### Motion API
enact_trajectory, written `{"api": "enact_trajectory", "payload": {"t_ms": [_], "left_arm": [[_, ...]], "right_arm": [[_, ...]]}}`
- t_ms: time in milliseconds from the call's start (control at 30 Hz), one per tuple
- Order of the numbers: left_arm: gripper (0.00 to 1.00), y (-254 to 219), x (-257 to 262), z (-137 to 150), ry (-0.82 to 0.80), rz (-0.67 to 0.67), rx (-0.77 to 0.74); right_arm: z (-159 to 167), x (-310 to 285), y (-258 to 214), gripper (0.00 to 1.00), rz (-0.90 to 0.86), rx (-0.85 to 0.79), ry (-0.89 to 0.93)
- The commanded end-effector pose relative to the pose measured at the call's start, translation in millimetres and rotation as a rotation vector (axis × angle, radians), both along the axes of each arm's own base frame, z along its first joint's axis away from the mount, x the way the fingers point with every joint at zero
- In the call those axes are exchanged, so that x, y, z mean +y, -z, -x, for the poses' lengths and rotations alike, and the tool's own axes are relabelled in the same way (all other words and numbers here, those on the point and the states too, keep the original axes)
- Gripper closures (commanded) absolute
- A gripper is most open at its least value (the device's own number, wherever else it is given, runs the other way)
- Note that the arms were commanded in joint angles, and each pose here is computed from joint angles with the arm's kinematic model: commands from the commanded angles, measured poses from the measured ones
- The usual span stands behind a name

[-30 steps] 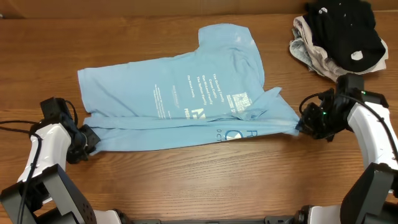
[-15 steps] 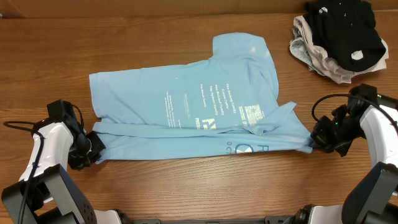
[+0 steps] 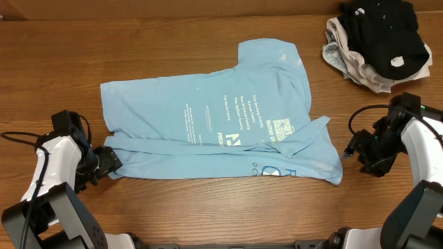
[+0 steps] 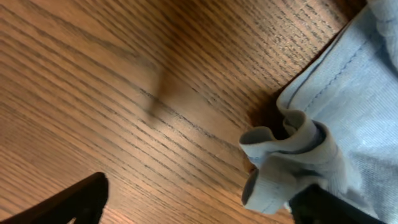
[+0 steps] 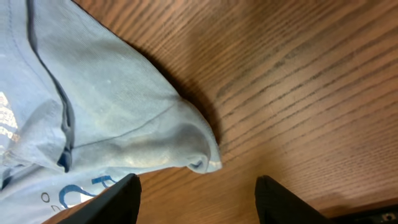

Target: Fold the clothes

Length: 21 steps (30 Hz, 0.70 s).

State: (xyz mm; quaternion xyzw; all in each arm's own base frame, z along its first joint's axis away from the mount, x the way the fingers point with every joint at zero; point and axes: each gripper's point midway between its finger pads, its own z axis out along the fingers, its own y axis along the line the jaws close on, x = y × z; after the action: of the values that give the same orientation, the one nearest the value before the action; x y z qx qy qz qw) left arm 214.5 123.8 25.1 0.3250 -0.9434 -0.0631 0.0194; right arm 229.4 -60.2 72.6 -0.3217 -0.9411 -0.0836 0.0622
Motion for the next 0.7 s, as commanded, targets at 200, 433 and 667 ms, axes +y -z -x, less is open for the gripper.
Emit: {"api": "enact_trajectory", "payload": {"t_ms": [200,433,667], "left_arm": [[0.0,-75.4,3.0,-63.7,0.098,0.06,-0.182],[0.0,-165.9,-29.6,-133.1,0.304,0.206,-0.512],[0.0,-219.3,-40.3,-180.2,0.45,0.055,-0.579]], "right_arm": [[-74.0,10.7,-92.1,0.15,-0.013,-0.332,-0.203],[-119.1,50.8,-178.8,0.12,0.057,-0.577,-0.399],[-155.2,93.1,-226.6,0.11,0.116,-0.759,-0.534]]}}
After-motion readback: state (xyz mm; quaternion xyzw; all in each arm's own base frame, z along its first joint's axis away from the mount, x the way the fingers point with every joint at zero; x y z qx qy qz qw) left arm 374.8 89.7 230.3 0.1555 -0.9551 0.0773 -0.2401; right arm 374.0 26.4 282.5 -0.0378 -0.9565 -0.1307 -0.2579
